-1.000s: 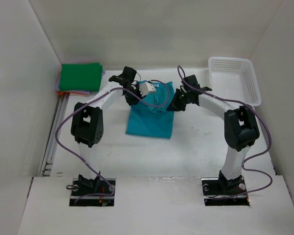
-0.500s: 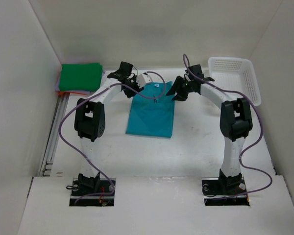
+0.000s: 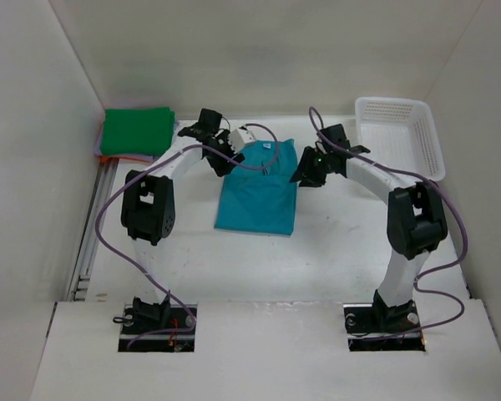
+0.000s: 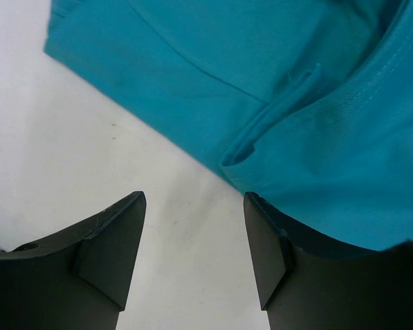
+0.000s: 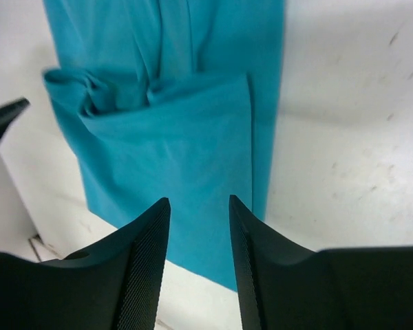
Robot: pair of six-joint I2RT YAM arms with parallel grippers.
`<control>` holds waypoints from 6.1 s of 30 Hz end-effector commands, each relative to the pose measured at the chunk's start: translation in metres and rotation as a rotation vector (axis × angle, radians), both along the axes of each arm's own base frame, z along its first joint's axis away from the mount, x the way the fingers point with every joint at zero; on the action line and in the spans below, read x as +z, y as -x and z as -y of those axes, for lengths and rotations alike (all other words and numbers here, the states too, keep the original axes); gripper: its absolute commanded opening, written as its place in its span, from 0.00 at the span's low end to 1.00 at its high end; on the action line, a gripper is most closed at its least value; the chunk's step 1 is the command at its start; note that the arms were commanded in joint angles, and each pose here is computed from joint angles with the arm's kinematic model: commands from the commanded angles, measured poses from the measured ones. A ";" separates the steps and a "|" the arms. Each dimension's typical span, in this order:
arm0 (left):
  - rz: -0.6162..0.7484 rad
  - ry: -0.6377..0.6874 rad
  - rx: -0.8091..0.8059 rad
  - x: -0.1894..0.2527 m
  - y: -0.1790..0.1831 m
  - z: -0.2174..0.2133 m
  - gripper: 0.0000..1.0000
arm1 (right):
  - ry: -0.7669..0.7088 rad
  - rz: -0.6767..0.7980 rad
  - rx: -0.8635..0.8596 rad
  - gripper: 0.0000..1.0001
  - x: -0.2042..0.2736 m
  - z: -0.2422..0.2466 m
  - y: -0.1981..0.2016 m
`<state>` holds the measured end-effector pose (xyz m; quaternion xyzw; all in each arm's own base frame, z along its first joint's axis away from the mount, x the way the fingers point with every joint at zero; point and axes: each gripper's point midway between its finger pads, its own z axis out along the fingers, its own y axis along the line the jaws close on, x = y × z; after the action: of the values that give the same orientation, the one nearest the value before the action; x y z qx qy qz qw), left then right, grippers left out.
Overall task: Fold and stack the t-shirts
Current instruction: Fold the folded rectangular tshirt in 1/3 of the way, then grab one side of the 2/3 rectangular tshirt with both arms, then fold the long partially folded tshirt into a neat square
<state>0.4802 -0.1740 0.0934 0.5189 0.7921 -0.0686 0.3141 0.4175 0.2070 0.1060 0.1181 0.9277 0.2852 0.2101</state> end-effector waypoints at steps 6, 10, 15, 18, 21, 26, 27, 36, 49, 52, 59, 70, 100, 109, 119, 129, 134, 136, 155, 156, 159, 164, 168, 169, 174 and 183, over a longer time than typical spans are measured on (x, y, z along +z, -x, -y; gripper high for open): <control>-0.048 0.122 0.079 0.000 -0.002 0.018 0.58 | 0.083 0.037 0.017 0.47 -0.017 -0.021 0.016; -0.124 0.141 0.061 -0.016 0.010 0.025 0.57 | 0.074 -0.002 -0.013 0.48 -0.032 -0.022 0.023; -0.197 0.123 0.065 -0.034 0.020 0.021 0.54 | 0.065 -0.018 -0.026 0.49 -0.039 -0.021 0.033; -0.218 0.138 0.061 -0.036 0.023 0.024 0.46 | 0.066 -0.027 -0.020 0.49 -0.044 -0.024 0.037; -0.221 0.155 0.073 -0.035 0.022 0.027 0.28 | 0.064 -0.032 -0.016 0.48 -0.046 -0.027 0.039; -0.179 0.208 0.135 -0.017 0.010 0.023 0.10 | 0.070 -0.066 -0.028 0.27 -0.057 -0.026 0.045; -0.167 0.220 0.151 -0.012 0.008 0.020 0.09 | 0.074 -0.076 -0.033 0.17 -0.060 -0.025 0.047; -0.117 0.265 0.199 0.000 0.004 0.012 0.10 | 0.098 -0.111 -0.061 0.00 -0.076 -0.014 0.059; 0.092 0.227 0.222 0.064 -0.009 -0.012 0.59 | 0.040 0.080 -0.059 0.49 -0.008 -0.014 0.043; 0.154 0.182 0.158 0.083 0.011 -0.019 0.62 | 0.041 0.124 -0.092 0.55 0.013 -0.005 0.054; -0.016 -0.092 -0.181 -0.006 0.127 -0.031 0.60 | 0.027 -0.040 -0.108 0.58 -0.028 -0.015 0.122; -0.098 -0.169 -0.272 -0.065 0.188 -0.017 0.58 | -0.078 -0.120 -0.125 0.58 -0.061 -0.045 0.142; -0.269 -0.278 -0.283 -0.063 0.275 -0.039 0.03 | -0.082 -0.152 0.004 0.00 -0.042 -0.056 0.216; -0.429 -0.308 -0.382 0.013 0.388 -0.068 0.04 | -0.116 -0.223 0.144 0.00 0.011 -0.064 0.344; -0.504 -0.085 -0.259 0.059 0.346 -0.021 0.06 | -0.140 -0.165 0.097 0.00 0.048 -0.046 0.332; -0.474 -0.052 -0.076 0.044 0.237 -0.006 0.06 | -0.130 -0.070 -0.001 0.00 0.046 -0.019 0.222; -0.476 -0.045 -0.043 0.040 0.206 -0.003 0.07 | -0.092 -0.089 0.018 0.00 0.034 -0.017 0.192; -0.492 -0.048 -0.030 0.033 0.197 -0.003 0.07 | -0.085 -0.090 0.012 0.00 0.030 -0.017 0.177; -0.299 0.004 0.193 0.003 0.073 0.002 0.29 | -0.074 0.002 -0.056 0.32 0.000 -0.011 0.047; -0.259 0.010 0.223 0.009 0.061 -0.002 0.32 | -0.081 0.033 -0.067 0.33 0.005 -0.009 0.036; -0.134 0.033 0.288 0.037 0.033 -0.012 0.39 | -0.109 0.094 -0.077 0.36 0.023 -0.007 0.024; -0.057 0.105 0.228 0.077 0.055 0.003 0.45 | -0.121 0.164 -0.075 0.41 0.050 -0.003 0.038; -0.160 0.097 0.139 0.059 0.103 0.030 0.42 | -0.107 0.161 -0.110 0.25 0.049 0.007 0.063; -0.205 0.098 0.117 0.049 0.116 0.036 0.40 | -0.105 0.152 -0.104 0.18 0.047 0.002 0.072; -0.305 0.104 0.160 0.013 0.122 0.039 0.36 | -0.099 0.055 -0.092 0.02 0.017 -0.010 0.093; -0.297 0.111 0.349 -0.027 0.077 0.014 0.35 | -0.064 0.020 -0.130 0.00 -0.025 -0.019 0.060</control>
<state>0.3856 -0.1857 0.0626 0.3679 0.8985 -0.1367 0.1964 0.3250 0.2199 0.0628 0.1783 0.9244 0.2850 0.1798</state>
